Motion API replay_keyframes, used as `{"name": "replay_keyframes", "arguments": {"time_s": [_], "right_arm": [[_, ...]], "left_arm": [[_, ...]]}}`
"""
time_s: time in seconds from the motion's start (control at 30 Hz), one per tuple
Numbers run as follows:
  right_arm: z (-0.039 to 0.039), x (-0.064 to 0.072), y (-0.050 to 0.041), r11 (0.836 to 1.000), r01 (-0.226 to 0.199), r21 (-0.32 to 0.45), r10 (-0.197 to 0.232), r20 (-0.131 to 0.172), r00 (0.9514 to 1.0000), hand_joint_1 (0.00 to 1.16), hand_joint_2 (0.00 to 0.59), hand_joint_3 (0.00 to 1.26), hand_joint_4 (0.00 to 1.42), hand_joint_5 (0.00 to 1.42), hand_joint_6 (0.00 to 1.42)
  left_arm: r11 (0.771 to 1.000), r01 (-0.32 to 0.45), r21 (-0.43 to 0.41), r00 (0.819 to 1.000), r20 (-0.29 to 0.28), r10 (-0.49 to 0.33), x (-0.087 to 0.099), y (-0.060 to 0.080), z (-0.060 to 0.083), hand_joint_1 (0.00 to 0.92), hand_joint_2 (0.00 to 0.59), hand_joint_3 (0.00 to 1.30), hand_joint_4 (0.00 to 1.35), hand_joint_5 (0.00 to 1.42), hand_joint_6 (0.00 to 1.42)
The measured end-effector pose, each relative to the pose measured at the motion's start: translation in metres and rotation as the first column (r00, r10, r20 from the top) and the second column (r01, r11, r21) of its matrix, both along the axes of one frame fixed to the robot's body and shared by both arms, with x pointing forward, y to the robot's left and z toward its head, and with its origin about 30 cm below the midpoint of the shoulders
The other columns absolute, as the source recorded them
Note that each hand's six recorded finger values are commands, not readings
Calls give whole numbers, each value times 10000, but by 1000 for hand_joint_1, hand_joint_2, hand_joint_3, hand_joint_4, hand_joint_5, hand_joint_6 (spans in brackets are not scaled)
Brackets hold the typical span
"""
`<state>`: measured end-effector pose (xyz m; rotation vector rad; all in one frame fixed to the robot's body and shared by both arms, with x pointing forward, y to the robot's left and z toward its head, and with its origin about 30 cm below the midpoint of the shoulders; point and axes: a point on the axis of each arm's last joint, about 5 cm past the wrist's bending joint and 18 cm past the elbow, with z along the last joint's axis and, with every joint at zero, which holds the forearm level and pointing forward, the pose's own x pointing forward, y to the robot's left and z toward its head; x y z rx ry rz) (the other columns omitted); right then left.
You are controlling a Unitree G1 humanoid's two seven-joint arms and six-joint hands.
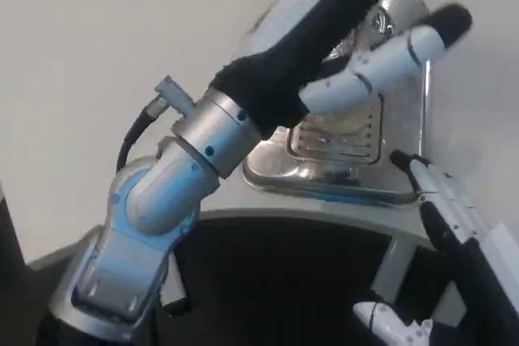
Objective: Grasp the cup under the faucet to collect the drink, then remove the cup.
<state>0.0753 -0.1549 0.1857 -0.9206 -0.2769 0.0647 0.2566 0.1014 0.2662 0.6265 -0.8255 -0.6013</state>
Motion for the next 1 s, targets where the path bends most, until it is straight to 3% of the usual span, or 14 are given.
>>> {"name": "replay_keyframes", "arguments": {"time_s": [0.3,0.4,0.5,0.57,0.73,0.87,1.0], "right_arm": [[20,92,15,9920,660,1078,-668,39,9978,227,237,0,0,3,159],[17,107,27,9837,856,1583,-851,-100,9963,228,232,0,0,3,159],[11,115,28,9753,1061,1939,-1027,-273,9943,345,211,0,0,0,137],[13,133,37,9684,1222,2174,-1190,-278,9925,454,231,0,0,0,121],[26,180,43,9596,1412,2433,-1413,-171,9898,812,266,0,0,0,135],[28,265,9,9534,1729,2474,-1752,-131,9845,958,283,0,0,0,155],[42,345,-10,9517,1858,2446,-1918,8,9814,1024,299,0,0,0,175]], "left_arm": [[9931,-205,1156,9942,1069,81,19,-7,-4,0,189,0,0,0,0],[9890,-325,1440,9906,1360,127,21,1,-10,0,179,0,0,0,0],[9876,-360,1527,9890,1470,133,29,11,-16,0,178,0,0,0,0],[9871,-387,1552,9881,1529,147,38,26,-24,0,177,0,0,0,0],[9869,-386,1564,9868,1613,130,46,43,-27,0,175,0,0,0,0],[9867,-418,1572,9865,1632,157,51,54,-28,0,175,0,0,0,0],[9857,-439,1624,9853,1698,159,52,59,-29,0,176,0,0,0,0]]}}
